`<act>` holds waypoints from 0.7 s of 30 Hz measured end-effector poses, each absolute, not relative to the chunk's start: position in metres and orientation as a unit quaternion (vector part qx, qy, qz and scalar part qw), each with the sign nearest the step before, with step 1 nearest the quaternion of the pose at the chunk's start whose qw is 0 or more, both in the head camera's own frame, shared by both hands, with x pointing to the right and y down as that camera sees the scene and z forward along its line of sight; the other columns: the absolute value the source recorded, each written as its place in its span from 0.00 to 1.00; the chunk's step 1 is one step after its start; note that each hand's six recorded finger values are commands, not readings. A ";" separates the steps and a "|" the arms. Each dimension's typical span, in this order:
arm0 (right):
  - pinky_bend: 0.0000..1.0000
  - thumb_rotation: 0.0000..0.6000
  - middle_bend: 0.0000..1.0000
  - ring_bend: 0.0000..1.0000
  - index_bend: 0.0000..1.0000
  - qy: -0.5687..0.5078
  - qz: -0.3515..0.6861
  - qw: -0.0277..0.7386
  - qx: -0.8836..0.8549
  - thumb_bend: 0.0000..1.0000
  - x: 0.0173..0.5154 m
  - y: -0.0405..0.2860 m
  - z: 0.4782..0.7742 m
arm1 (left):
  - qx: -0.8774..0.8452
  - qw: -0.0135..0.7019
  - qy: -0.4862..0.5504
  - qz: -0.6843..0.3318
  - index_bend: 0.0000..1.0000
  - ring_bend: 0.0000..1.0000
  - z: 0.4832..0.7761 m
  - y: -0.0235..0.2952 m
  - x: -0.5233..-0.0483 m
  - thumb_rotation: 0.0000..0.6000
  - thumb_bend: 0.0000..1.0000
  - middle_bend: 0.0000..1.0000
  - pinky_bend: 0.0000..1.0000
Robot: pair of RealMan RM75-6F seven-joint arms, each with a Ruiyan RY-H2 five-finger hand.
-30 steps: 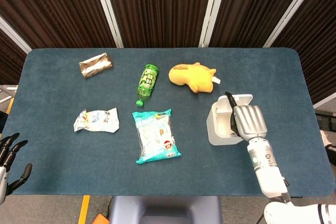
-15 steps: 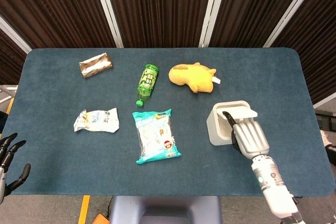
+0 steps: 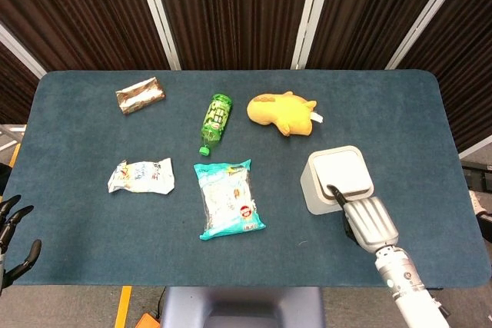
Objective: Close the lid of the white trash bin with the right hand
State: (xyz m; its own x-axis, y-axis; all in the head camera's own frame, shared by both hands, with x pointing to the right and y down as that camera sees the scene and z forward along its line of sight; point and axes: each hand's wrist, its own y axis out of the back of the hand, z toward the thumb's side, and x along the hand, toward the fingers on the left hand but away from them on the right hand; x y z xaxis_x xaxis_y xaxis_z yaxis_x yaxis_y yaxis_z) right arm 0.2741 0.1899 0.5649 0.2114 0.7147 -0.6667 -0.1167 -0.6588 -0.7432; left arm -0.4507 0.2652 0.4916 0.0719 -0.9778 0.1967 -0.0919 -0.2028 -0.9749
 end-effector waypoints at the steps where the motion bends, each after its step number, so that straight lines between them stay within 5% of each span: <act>1: 0.84 1.00 0.69 0.87 0.25 -0.214 0.592 0.351 -0.693 0.87 0.276 0.191 0.566 | -0.587 0.437 0.456 -0.507 0.23 0.15 0.491 0.265 -0.451 1.00 0.37 0.12 0.34; 21: 0.84 1.00 0.69 0.87 0.20 -0.205 0.623 0.304 -0.691 0.87 0.299 0.193 0.589 | -0.587 0.434 0.455 -0.509 0.23 0.15 0.493 0.264 -0.452 1.00 0.37 0.12 0.34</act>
State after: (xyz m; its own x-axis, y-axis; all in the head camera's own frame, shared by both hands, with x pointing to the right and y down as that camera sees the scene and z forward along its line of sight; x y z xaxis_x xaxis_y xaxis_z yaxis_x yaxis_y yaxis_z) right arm 0.2987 0.1931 0.5893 0.1389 0.6615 -0.7370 -0.0961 -0.7317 -0.6748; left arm -0.4517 0.2643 0.4930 0.0664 -0.9771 0.2020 -0.0922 -0.2076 -0.9739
